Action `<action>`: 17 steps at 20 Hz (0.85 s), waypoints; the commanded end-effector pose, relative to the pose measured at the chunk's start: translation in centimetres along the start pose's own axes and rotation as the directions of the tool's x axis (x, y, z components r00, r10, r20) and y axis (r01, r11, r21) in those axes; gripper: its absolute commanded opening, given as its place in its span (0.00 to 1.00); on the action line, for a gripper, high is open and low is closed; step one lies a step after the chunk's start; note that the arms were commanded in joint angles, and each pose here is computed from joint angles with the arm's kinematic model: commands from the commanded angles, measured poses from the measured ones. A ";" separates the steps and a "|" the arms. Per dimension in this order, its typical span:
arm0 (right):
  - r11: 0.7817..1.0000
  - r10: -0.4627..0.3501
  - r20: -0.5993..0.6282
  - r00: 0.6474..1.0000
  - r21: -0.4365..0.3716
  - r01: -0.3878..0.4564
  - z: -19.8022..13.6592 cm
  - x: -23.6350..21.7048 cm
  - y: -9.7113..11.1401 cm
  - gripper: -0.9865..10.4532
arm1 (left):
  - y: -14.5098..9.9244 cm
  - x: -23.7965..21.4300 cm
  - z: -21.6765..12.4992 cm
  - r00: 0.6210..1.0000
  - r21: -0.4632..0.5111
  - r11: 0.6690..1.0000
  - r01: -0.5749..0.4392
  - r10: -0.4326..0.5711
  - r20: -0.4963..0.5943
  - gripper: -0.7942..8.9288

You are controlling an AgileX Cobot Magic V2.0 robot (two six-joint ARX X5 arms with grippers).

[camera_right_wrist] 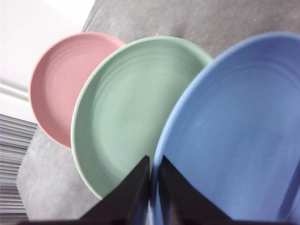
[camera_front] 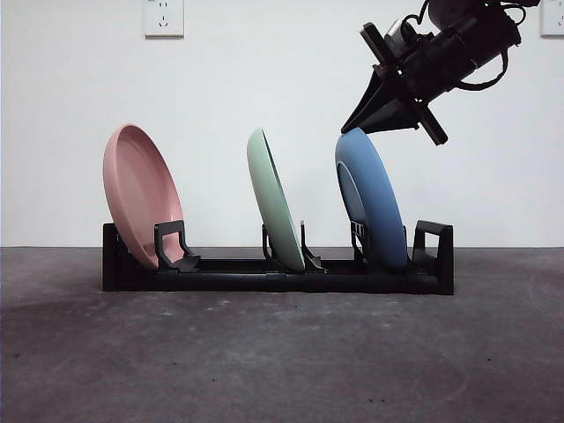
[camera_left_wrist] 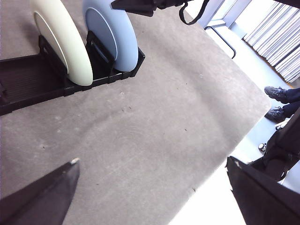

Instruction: Place the plate

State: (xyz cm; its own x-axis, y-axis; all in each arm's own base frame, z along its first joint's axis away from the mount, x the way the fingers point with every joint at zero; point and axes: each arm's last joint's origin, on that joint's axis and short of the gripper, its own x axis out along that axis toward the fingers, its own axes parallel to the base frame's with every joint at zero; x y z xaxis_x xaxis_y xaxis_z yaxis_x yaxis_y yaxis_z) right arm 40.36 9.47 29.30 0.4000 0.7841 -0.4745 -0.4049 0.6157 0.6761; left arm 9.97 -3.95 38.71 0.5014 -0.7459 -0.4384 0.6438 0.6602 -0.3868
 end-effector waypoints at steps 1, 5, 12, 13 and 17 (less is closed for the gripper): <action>1.000 0.006 0.018 1.000 0.006 -0.006 0.7 0.0 0.1 0.09 | -0.3 -0.3 0.5 1.000 0.032 0.999 0.005 -0.006 0.016 0.60; 0.999 0.051 0.043 0.998 -0.006 -0.051 1.4 -1.3 1.5 0.09 | -0.2 -0.2 0.4 1.000 0.044 0.999 0.005 -0.006 0.014 0.60; 0.991 0.093 0.111 0.989 -0.106 -0.081 1.5 -5.7 6.1 0.09 | 0.1 0.2 0.6 1.000 0.072 0.997 0.004 -0.005 0.002 0.60; 0.989 0.098 0.115 0.989 -0.121 -0.084 1.3 -6.4 6.8 0.09 | 0.1 0.3 0.7 1.000 0.073 0.997 0.005 -0.004 -0.001 0.60; 0.971 0.091 0.083 0.992 -0.230 -0.070 -0.6 -9.5 10.3 0.09 | 0.4 0.6 0.8 1.000 0.078 0.997 0.005 -0.004 -0.013 0.60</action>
State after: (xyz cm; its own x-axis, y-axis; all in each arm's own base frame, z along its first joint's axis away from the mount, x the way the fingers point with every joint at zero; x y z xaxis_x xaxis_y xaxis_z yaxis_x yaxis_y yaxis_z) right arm 31.94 8.16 39.52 0.4278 0.8164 -0.3880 -0.5358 0.5747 0.6185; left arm 10.99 -4.17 38.37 0.4851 -0.7425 -0.4620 0.6673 0.6557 -0.3532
